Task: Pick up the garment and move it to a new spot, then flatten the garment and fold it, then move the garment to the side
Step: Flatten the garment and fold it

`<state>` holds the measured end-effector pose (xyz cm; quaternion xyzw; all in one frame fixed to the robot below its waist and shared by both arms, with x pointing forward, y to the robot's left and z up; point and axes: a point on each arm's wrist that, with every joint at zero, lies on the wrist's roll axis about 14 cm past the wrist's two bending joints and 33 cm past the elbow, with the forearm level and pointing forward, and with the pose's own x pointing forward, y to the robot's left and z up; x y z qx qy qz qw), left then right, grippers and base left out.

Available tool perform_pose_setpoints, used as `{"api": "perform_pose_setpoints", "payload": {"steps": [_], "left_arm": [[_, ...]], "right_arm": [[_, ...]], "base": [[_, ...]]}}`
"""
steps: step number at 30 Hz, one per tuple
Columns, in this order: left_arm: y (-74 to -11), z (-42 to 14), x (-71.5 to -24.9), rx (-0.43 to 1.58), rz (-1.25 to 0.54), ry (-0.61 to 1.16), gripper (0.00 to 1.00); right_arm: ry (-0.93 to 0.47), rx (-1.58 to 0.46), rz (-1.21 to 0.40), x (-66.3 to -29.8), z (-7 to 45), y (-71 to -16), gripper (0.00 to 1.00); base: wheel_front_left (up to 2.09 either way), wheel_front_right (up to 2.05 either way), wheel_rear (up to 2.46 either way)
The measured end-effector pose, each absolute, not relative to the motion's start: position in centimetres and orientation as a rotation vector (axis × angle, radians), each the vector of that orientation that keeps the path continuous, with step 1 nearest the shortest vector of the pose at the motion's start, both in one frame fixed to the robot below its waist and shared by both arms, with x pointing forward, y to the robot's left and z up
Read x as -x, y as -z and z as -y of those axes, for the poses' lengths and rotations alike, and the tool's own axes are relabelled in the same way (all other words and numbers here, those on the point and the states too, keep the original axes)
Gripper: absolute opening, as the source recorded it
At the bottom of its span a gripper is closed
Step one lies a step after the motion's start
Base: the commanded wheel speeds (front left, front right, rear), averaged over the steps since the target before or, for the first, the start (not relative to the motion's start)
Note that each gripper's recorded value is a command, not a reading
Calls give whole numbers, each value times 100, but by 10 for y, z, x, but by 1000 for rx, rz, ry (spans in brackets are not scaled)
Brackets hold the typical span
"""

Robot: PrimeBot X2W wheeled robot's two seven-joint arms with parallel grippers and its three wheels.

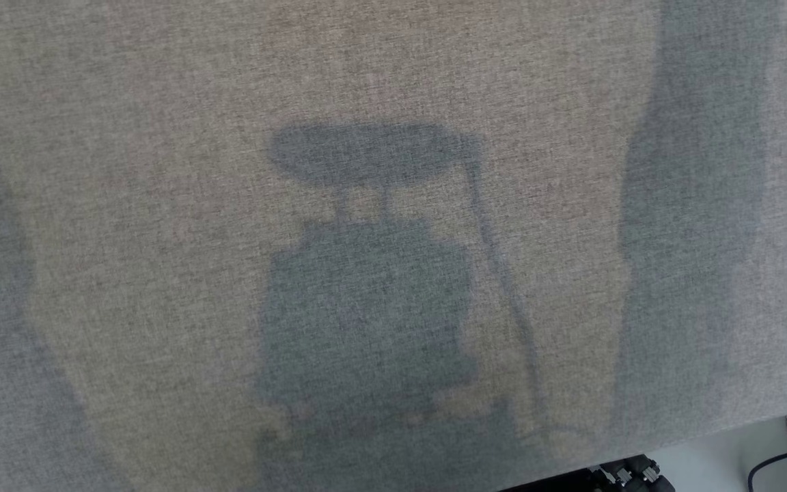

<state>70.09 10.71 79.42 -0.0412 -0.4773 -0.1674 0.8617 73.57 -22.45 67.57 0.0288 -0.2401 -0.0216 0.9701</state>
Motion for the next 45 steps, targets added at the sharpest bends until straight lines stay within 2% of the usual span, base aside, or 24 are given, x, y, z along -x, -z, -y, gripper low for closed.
{"api": "perform_pose_setpoints", "payload": {"steps": [2, 5, 11, 15, 21, 25, 30, 35, 40, 45], "left_arm": [[-812, -106, -687, 69, 1076, 352, 0], [-824, -107, -670, 74, 1154, 351, 0], [-709, -94, -709, 75, 891, 394, 0], [-659, -98, -715, 96, 770, 393, 0], [-597, -107, -695, 139, 609, 394, 0], [-574, -106, -669, 163, 515, 396, 0], [-554, -110, -635, 225, 343, 346, 0], [-544, -122, -584, 390, 223, 230, 0], [-522, -127, -524, 512, 97, 143, 0], [-496, -139, -471, 531, -8, 42, 0]], "right_arm": [[62, -44, 535, -732, 230, -683, 0], [50, -19, 502, -737, 225, -668, 0], [-21, 23, 284, -752, 200, -575, 0], [-60, 49, 188, -752, 190, -538, 0], [-135, 172, -101, -735, 183, -470, 0], [-128, 203, -272, -714, 198, -459, 0], [-124, 157, -501, -670, 205, -451, 0], [-131, -3, -670, -605, 193, -440, 0], [-106, -58, -740, -541, 190, -443, 0], [-91, -99, -785, -492, 189, -450, 0]], "base": [[0, 0, 0], [0, 0, 0], [0, 0, 0], [0, 0, 0], [0, 0, 0], [0, 0, 0], [0, 0, 0], [0, 0, 0], [0, 0, 0], [0, 0, 0]]}}
